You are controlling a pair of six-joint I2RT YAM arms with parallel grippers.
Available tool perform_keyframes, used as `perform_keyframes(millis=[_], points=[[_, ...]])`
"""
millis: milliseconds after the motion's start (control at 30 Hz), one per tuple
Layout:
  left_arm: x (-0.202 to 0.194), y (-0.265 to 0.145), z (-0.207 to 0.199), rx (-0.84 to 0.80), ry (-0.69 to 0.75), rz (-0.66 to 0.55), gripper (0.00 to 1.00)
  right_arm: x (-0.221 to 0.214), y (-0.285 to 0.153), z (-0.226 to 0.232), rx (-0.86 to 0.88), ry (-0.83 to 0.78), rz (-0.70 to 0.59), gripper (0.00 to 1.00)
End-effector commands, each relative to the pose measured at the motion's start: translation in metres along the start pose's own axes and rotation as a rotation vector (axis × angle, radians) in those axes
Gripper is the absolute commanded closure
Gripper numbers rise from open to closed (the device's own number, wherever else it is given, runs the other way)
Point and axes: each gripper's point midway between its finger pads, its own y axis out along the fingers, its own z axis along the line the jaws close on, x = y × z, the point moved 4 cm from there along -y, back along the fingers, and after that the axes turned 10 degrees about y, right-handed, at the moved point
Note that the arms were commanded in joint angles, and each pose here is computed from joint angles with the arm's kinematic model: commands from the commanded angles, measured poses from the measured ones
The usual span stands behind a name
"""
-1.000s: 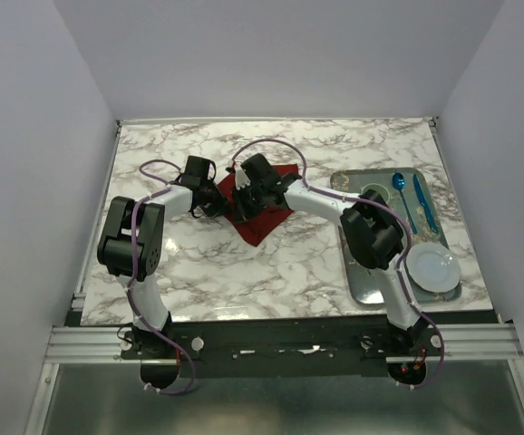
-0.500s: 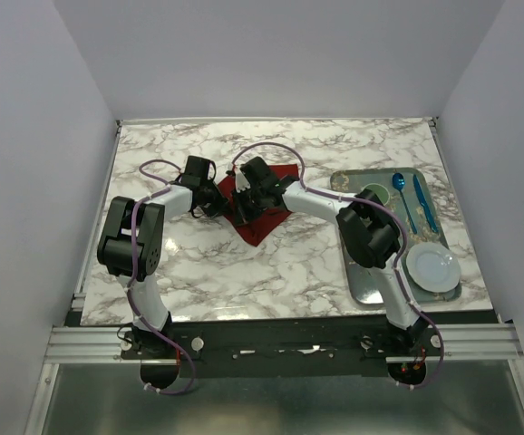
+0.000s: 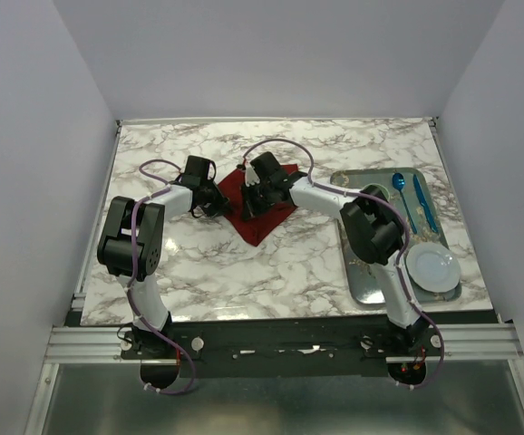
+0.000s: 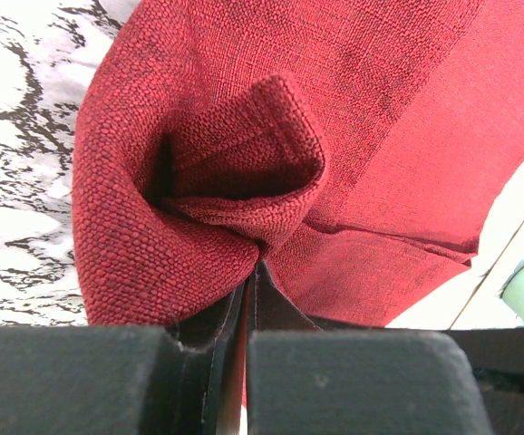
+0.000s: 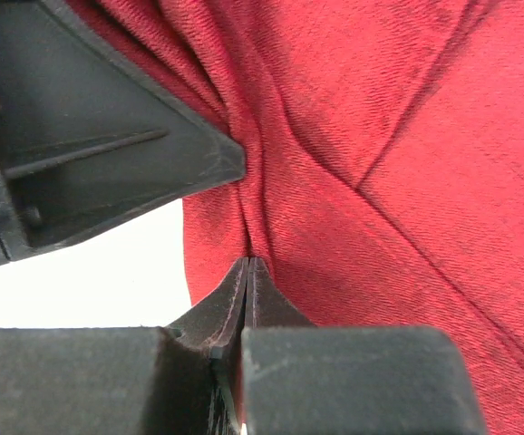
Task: Fold the napkin, place the utensils inside, and roll it up
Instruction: Roll the napkin with the utensil
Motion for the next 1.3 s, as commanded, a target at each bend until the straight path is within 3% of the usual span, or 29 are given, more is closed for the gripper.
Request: perform_keyframes(millis=[0, 233, 333, 433, 567, 833, 1033, 1267], points=[[-0.024, 0.014, 0.033, 0.127, 0.002, 0.085, 0.91, -0.014, 0.010, -0.010, 0.009, 0.020, 0.033, 0.93], [-0.024, 0.013, 0.032, 0.122, 0.002, 0.085, 0.91, -0.007, 0.003, -0.001, 0.034, 0.029, 0.016, 0.94], [-0.026, 0.014, 0.034, 0.122, 0.001, 0.090, 0.91, 0.007, -0.016, 0.017, 0.075, 0.036, -0.014, 0.88], [-0.028, 0.015, 0.034, 0.116, -0.009, 0.097, 0.91, 0.023, -0.032, 0.039, 0.139, 0.026, -0.039, 0.78], [-0.028, 0.014, 0.032, 0.107, -0.010, 0.102, 0.91, 0.029, -0.042, 0.043, 0.109, -0.010, -0.040, 0.54], [-0.030, 0.017, 0.032, 0.085, -0.037, 0.131, 0.91, -0.002, -0.041, 0.031, -0.099, -0.301, -0.057, 0.36], [-0.038, 0.019, 0.037, 0.081, -0.064, 0.168, 0.94, -0.019, -0.031, 0.040, -0.269, -0.589, -0.066, 0.32], [-0.043, 0.019, 0.043, 0.085, -0.080, 0.189, 0.95, -0.023, -0.015, 0.038, -0.306, -0.556, -0.049, 0.33]])
